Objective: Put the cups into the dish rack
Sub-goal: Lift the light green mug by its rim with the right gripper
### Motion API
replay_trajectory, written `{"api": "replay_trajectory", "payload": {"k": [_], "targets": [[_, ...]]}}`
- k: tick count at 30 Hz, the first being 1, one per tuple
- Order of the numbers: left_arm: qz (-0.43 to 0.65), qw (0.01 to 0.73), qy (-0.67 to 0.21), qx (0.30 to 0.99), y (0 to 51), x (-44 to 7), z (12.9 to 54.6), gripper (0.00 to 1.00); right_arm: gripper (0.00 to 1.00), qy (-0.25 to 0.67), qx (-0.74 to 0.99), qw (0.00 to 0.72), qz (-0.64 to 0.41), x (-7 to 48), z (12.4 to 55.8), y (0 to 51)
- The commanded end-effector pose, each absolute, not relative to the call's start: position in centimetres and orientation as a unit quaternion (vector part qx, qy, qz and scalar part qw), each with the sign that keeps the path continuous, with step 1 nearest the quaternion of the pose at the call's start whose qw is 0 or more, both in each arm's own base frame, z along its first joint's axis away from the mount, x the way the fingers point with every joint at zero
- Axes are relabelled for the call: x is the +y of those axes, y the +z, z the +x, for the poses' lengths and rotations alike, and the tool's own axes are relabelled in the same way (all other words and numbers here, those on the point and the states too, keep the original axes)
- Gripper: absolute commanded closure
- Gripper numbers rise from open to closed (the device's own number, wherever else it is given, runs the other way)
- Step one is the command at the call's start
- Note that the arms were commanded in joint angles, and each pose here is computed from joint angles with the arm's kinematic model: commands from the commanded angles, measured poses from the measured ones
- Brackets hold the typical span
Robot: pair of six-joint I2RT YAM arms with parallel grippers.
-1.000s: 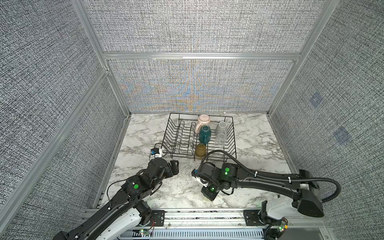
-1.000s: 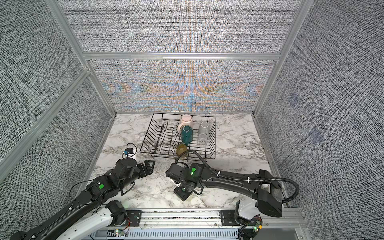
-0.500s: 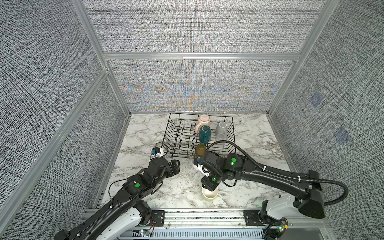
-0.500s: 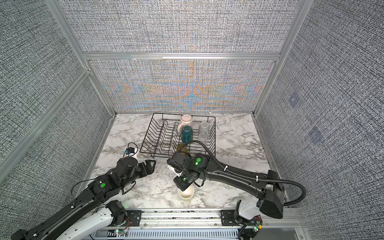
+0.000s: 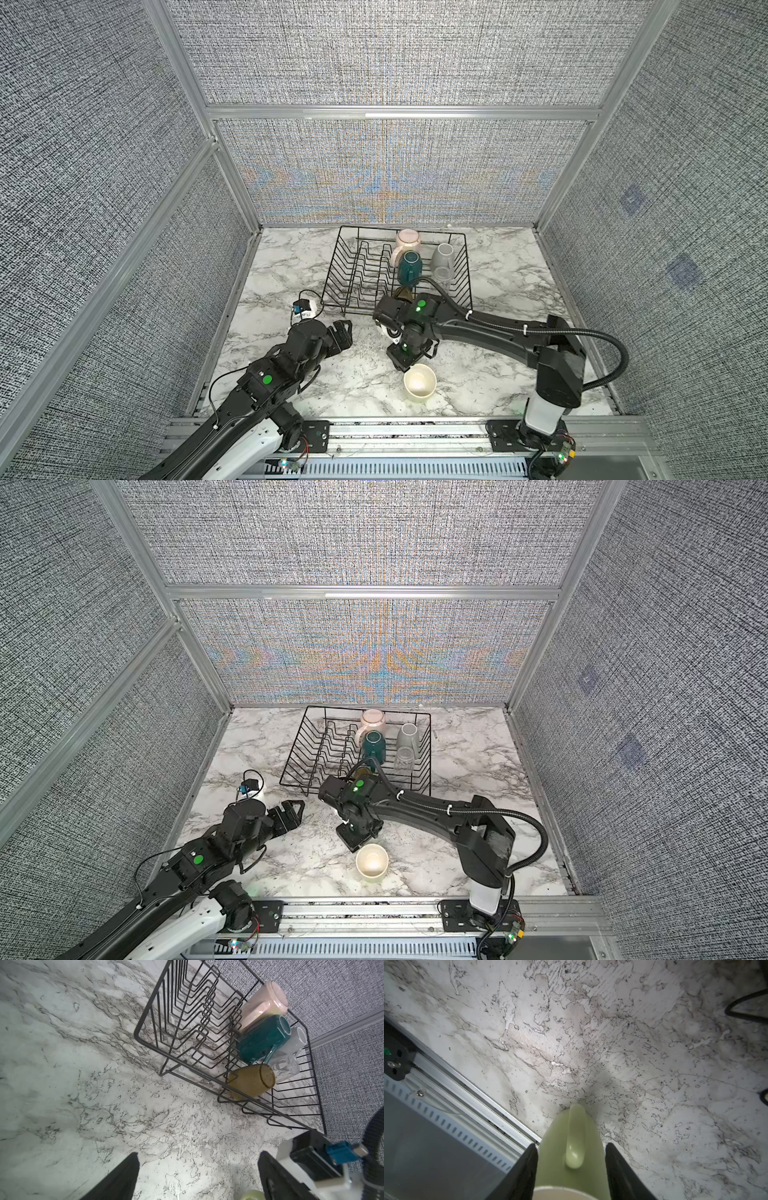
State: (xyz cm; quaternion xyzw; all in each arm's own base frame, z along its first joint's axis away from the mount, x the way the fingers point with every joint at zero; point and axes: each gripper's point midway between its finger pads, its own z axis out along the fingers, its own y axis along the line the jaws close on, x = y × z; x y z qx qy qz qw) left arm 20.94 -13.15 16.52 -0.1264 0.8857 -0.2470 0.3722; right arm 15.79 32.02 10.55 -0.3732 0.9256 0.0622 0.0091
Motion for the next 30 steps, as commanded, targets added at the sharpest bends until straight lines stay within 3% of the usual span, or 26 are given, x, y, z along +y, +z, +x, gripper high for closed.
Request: {"api": "replay_trajectory", "payload": {"k": [1, 12, 20, 24, 30], "targets": [[-0.121, 0.373, -0.252, 0.885, 16.6, -13.3, 20.9, 0.1, 0.46, 0.055, 0.921, -0.028, -0.384, 31.5, 15.0, 9.8], [-0.121, 0.374, -0.242, 0.887, 15.9, -12.7, 20.8, 0.1, 0.51, 0.05, 0.914, -0.092, -0.392, 31.3, 13.7, 6.9], [-0.124, 0.38, -0.24, 0.885, 16.1, -12.2, 20.7, 0.09, 0.63, 0.024, 0.918, -0.099, -0.383, 30.3, 14.6, 5.3], [-0.123, 0.381, -0.243, 0.883, 16.2, -12.2, 20.7, 0.09, 0.72, 0.022, 0.918, -0.102, -0.383, 30.2, 14.8, 5.0], [-0.125, 0.38, -0.247, 0.883, 16.3, -12.3, 20.7, 0.09, 0.94, 0.025, 0.92, -0.093, -0.381, 30.1, 15.0, 5.6]]}}
